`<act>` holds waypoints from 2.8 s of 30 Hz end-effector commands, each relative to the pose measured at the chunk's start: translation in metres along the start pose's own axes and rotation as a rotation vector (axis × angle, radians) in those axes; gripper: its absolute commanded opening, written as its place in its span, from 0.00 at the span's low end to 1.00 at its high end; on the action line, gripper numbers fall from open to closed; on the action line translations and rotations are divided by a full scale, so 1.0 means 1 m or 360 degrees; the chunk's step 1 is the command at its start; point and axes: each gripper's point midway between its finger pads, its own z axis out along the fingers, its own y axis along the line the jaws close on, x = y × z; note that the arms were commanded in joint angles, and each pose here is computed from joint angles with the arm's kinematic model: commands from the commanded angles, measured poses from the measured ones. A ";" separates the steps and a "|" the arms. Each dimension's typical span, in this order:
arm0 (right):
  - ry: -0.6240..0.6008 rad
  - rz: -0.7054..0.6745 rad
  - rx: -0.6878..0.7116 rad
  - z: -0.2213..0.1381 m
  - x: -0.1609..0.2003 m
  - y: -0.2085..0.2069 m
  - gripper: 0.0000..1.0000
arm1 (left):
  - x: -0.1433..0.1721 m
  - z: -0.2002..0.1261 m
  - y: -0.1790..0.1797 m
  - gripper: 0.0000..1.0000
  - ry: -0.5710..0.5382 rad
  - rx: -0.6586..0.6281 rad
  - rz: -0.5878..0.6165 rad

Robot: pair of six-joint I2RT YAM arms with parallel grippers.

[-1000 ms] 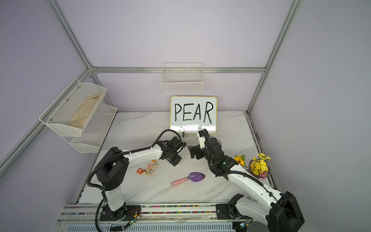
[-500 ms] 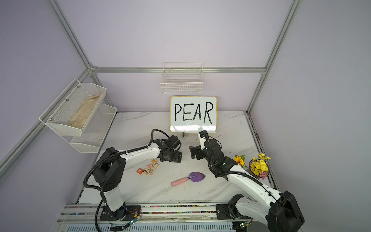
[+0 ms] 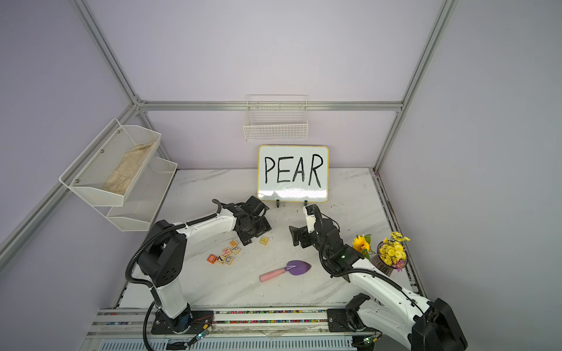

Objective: Spell the uppercase word “pear” with letter blocks
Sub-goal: Adjust the letter block at the center of the board.

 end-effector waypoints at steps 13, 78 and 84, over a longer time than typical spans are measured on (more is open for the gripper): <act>0.0020 -0.0266 -0.0701 0.004 -0.007 0.077 0.97 | 0.013 0.007 -0.032 0.76 0.0296 0.0026 -0.0424; 0.0138 -0.0339 -0.0376 0.015 0.031 0.060 0.96 | -0.004 0.025 0.004 0.28 0.0147 -0.0524 0.1021; 0.0223 -0.0336 -0.0308 0.016 0.038 0.053 0.96 | -0.008 0.023 0.006 0.28 0.0108 -0.0521 0.1369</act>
